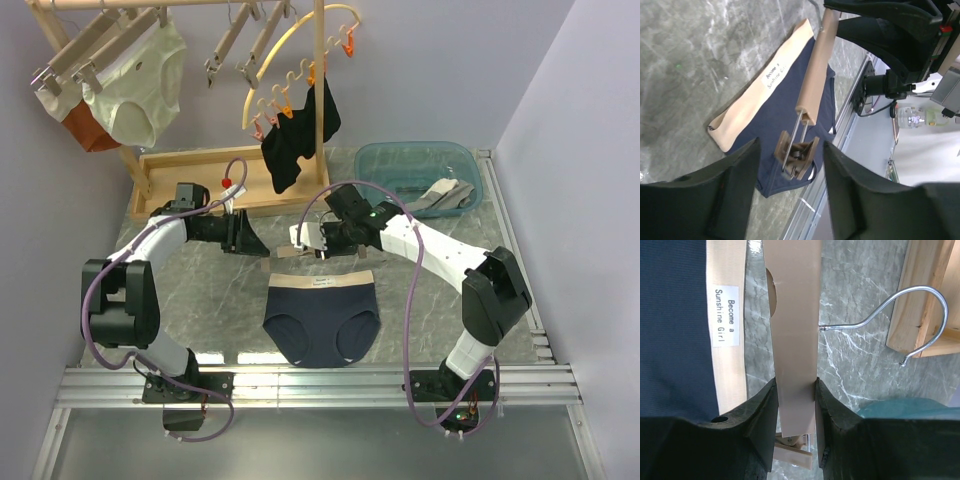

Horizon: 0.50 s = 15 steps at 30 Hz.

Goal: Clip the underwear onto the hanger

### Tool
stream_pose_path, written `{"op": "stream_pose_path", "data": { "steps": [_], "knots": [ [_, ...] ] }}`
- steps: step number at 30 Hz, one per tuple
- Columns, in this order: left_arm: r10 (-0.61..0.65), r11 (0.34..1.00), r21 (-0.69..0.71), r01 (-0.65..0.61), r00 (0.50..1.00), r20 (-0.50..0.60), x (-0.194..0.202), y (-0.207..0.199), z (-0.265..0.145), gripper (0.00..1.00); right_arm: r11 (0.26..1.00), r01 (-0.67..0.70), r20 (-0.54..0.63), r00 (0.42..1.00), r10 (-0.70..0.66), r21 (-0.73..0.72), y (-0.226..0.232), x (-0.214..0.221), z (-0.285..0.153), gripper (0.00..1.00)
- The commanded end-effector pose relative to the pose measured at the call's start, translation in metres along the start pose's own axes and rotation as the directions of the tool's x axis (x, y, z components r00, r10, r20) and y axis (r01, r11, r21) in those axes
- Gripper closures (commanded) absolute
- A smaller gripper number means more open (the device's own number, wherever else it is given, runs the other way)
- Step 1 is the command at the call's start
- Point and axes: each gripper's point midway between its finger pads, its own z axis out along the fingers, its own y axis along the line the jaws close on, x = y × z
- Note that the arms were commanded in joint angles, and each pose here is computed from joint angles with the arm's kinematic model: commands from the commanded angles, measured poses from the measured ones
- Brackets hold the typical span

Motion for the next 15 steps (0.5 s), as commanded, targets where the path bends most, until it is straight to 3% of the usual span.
{"op": "stream_pose_path", "data": {
  "steps": [1, 3, 15],
  "knots": [
    [0.062, 0.996, 0.062, -0.063, 0.998, 0.008, -0.0088, -0.0153, 0.0022, 0.44, 0.998, 0.029, 0.048, 0.998, -0.031, 0.051, -0.0131, -0.0206, -0.0126, 1.0],
    [0.059, 0.996, 0.071, -0.059, 0.998, 0.007, -0.0087, -0.0166, 0.0032, 0.47, 0.998, 0.032, 0.046, 0.998, -0.035, 0.048, -0.0118, -0.0209, -0.0121, 1.0],
    [0.056, 0.991, 0.119, -0.054, 0.998, -0.014, -0.0066, -0.0216, 0.0033, 0.95, 0.997, 0.033, 0.035, 0.999, -0.036, 0.065, -0.0155, -0.0187, -0.0096, 1.0]
  ]
}}
